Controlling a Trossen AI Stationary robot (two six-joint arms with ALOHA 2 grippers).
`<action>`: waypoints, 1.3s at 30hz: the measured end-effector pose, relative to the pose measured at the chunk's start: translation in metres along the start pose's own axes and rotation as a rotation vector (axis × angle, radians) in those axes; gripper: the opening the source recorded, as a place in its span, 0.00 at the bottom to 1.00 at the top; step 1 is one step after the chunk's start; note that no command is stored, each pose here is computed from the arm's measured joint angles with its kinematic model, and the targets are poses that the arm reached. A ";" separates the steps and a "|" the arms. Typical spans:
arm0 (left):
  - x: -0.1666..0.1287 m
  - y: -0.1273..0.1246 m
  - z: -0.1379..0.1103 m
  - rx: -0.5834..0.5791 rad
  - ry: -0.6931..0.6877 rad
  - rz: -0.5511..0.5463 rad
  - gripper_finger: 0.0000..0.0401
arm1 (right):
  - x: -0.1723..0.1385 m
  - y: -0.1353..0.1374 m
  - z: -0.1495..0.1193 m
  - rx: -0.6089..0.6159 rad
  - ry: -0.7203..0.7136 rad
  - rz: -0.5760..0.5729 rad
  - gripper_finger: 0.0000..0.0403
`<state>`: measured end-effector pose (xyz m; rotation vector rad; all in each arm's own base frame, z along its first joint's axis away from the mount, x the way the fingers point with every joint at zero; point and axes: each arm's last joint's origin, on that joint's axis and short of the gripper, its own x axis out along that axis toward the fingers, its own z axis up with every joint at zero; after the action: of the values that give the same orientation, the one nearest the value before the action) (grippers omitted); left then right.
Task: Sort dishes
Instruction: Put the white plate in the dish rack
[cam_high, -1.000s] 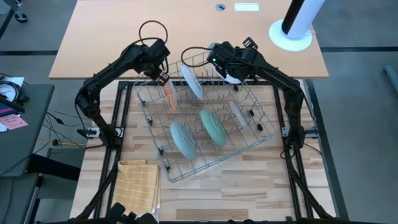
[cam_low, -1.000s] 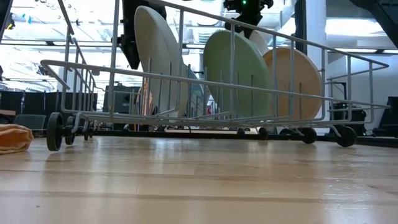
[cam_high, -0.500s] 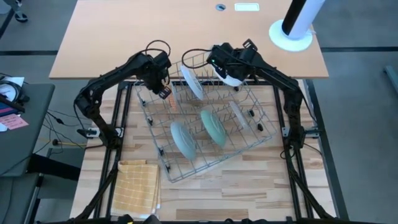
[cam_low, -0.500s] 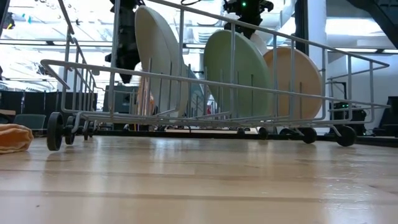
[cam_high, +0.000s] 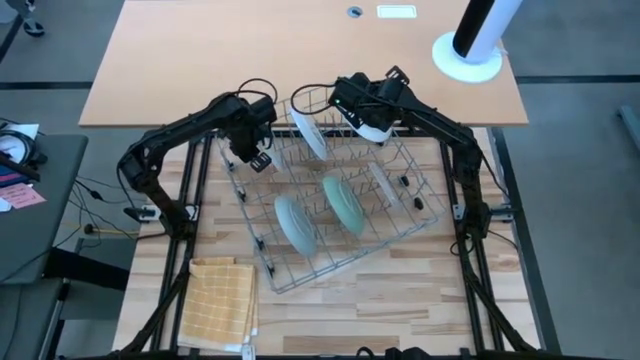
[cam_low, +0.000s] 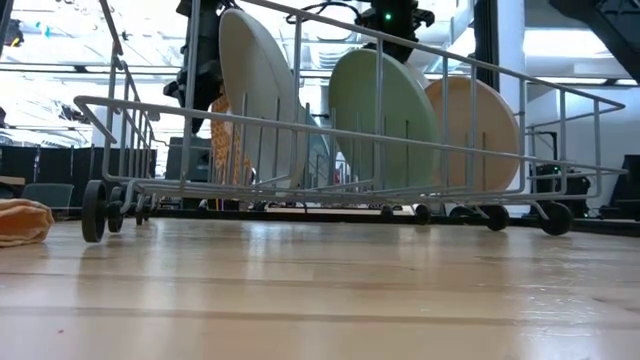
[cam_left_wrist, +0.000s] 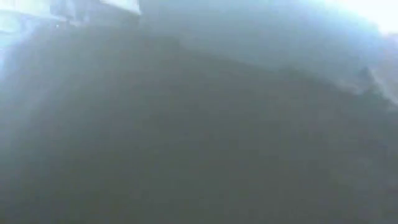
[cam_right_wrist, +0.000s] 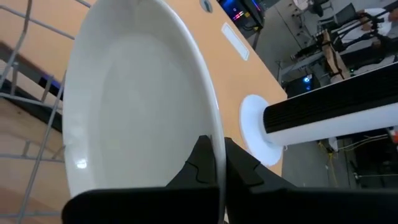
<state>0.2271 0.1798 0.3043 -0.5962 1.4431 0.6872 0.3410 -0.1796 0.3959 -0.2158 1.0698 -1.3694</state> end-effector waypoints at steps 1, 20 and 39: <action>-0.002 -0.001 -0.001 -0.009 -0.016 -0.005 0.02 | 0.001 0.003 0.000 -0.004 0.002 0.000 0.01; -0.049 0.016 -0.033 -0.123 -0.252 0.111 0.00 | -0.007 0.006 -0.001 -0.044 -0.015 -0.037 0.01; -0.040 0.068 -0.020 -0.278 -0.339 0.308 0.00 | -0.008 0.010 0.002 -0.032 -0.050 -0.084 0.01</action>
<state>0.1636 0.2084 0.3464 -0.4447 1.1378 1.1874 0.3506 -0.1712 0.3947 -0.3203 1.0518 -1.4152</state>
